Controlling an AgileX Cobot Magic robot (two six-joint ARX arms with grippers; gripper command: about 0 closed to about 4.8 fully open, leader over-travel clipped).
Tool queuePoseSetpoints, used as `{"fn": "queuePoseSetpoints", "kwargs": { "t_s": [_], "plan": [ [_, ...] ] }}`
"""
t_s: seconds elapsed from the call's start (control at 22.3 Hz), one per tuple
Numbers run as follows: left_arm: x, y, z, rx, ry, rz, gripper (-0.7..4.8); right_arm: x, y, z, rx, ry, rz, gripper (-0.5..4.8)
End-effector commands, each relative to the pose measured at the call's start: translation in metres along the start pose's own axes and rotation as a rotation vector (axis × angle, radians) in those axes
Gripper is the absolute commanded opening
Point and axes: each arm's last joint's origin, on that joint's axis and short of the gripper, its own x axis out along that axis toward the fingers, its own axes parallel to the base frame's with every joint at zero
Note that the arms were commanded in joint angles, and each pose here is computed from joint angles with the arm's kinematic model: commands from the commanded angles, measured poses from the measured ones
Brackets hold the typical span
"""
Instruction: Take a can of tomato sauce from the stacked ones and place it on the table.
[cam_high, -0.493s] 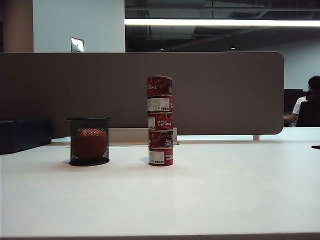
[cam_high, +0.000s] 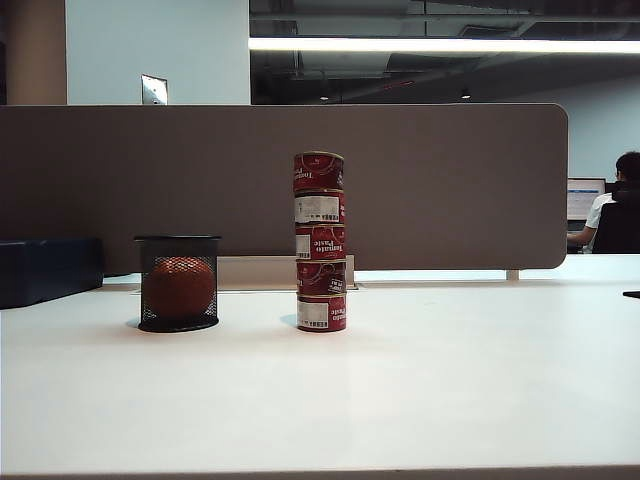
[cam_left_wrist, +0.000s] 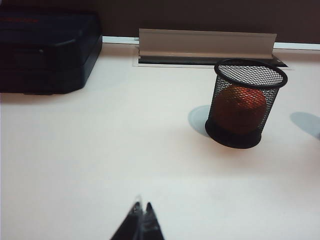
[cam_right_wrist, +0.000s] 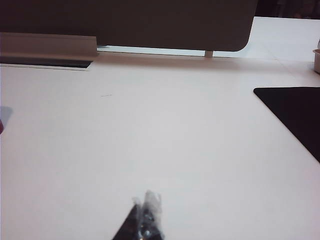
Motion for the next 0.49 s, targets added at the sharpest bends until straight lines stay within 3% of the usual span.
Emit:
{"fn": "queuePoseSetpoints", "kwargs": {
  "t_s": [0.04,0.22,0.49],
  "plan": [
    [0.0,0.0,0.002,0.005,-0.016,0.005,-0.05,0.0,0.0,0.005,-0.002,-0.043,-0.001,-0.05],
    [-0.001,0.0,0.005,0.006,-0.038,-0.002,-0.05,-0.004,0.0,0.019,0.058,-0.105,0.0,-0.05],
    [-0.002,-0.005,0.016,0.02,-0.152,-0.184,-0.05,-0.019,-0.001,0.052,0.083,-0.11,0.001,-0.05]
  ]
}}
